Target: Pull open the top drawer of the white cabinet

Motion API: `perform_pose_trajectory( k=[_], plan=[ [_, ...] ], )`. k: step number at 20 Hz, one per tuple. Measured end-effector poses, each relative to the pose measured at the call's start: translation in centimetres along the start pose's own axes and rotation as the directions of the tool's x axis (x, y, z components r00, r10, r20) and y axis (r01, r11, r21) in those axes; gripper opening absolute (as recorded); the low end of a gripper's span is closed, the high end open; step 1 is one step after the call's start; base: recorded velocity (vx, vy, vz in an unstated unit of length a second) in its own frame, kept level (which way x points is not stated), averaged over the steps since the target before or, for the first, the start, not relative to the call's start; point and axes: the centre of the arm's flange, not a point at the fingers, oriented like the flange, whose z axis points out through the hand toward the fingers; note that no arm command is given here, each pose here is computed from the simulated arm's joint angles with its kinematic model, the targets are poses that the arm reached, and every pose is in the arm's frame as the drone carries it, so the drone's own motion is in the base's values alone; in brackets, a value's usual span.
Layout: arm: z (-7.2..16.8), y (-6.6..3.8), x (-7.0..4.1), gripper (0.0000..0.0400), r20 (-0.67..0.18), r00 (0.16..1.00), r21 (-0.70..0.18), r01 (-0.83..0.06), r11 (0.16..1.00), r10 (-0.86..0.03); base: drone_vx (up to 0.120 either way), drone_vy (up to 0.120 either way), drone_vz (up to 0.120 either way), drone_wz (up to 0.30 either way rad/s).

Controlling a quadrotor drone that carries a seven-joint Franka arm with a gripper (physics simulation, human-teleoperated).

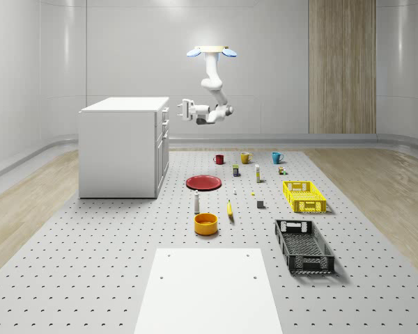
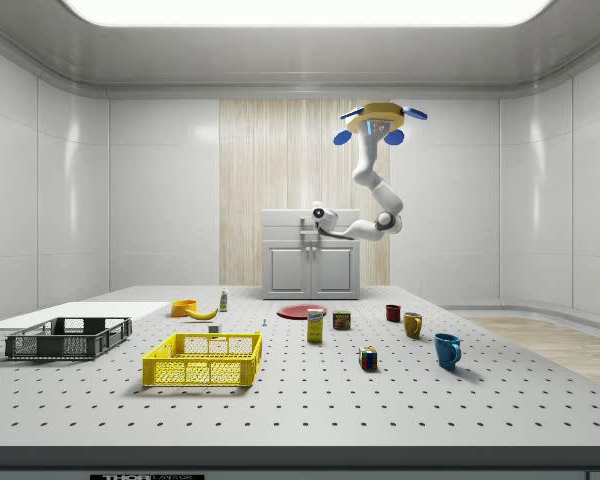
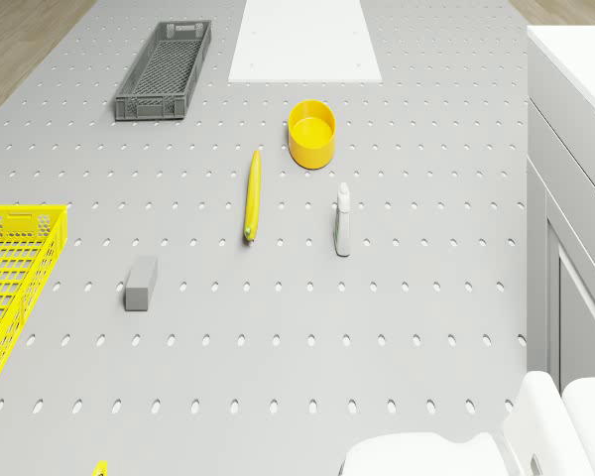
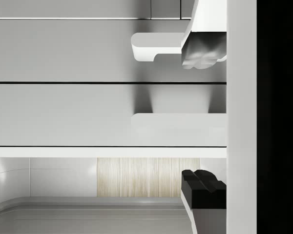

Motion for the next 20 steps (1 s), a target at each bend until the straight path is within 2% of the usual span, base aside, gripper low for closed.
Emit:
perform_pose_trajectory(
  k=[8,20],
  plan=[
    [0.7,0.0,0.0,0.0305,0.0,1.0,0.0,0.0,1.0,0.0,0.0,0.0,0.0,0.0],
    [4.0,0.0,0.0,0.0305,0.0,1.0,0.0,0.0,1.0,0.0,0.0,0.0,0.0,0.0]
  ],
)
